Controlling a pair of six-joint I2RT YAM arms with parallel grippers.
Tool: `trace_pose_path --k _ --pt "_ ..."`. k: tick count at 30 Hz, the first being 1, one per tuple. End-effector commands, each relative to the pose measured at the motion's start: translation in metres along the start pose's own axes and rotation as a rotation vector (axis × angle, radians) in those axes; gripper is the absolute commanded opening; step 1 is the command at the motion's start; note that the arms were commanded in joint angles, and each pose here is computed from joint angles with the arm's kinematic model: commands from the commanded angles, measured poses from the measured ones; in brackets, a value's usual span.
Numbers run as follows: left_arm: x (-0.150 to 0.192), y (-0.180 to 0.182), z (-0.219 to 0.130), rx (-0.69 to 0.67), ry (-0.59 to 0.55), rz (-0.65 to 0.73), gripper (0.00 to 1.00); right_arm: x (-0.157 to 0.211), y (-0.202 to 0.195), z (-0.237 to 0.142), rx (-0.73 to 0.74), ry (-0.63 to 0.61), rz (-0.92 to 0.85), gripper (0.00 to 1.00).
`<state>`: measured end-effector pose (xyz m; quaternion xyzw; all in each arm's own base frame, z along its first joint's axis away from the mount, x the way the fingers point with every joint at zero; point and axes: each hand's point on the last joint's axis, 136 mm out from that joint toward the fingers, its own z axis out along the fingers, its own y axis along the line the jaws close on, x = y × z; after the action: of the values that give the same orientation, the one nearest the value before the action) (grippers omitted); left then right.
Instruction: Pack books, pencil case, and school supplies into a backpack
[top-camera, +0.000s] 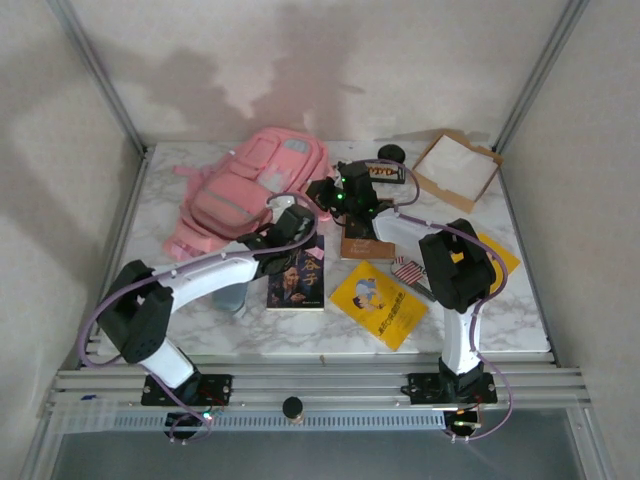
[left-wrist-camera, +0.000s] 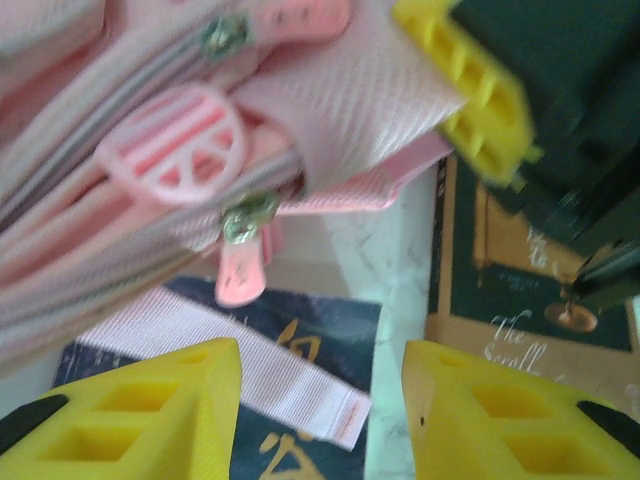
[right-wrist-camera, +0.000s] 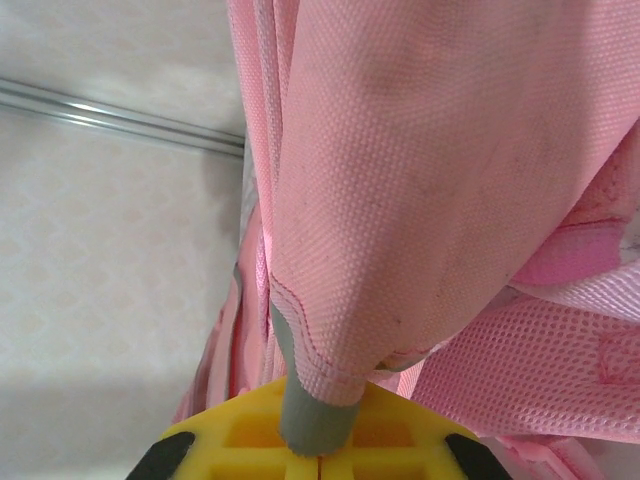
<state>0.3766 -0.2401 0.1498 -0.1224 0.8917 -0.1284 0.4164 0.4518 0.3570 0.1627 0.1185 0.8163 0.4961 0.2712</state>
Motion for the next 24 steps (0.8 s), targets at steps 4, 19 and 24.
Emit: trace_pose_path --k 4,19,24 --pt "-0.024 0.018 0.002 -0.141 -0.061 -0.001 0.45 -0.015 0.05 -0.012 -0.114 -0.043 -0.029 0.0" --pt "-0.004 0.008 0.042 -0.12 0.049 -0.005 0.43 -0.016 0.051 -0.009 -0.106 -0.036 -0.028 0.0" --pt "0.009 -0.001 0.024 -0.131 0.044 -0.027 0.43 -0.018 0.049 -0.01 -0.094 -0.046 -0.025 0.0"
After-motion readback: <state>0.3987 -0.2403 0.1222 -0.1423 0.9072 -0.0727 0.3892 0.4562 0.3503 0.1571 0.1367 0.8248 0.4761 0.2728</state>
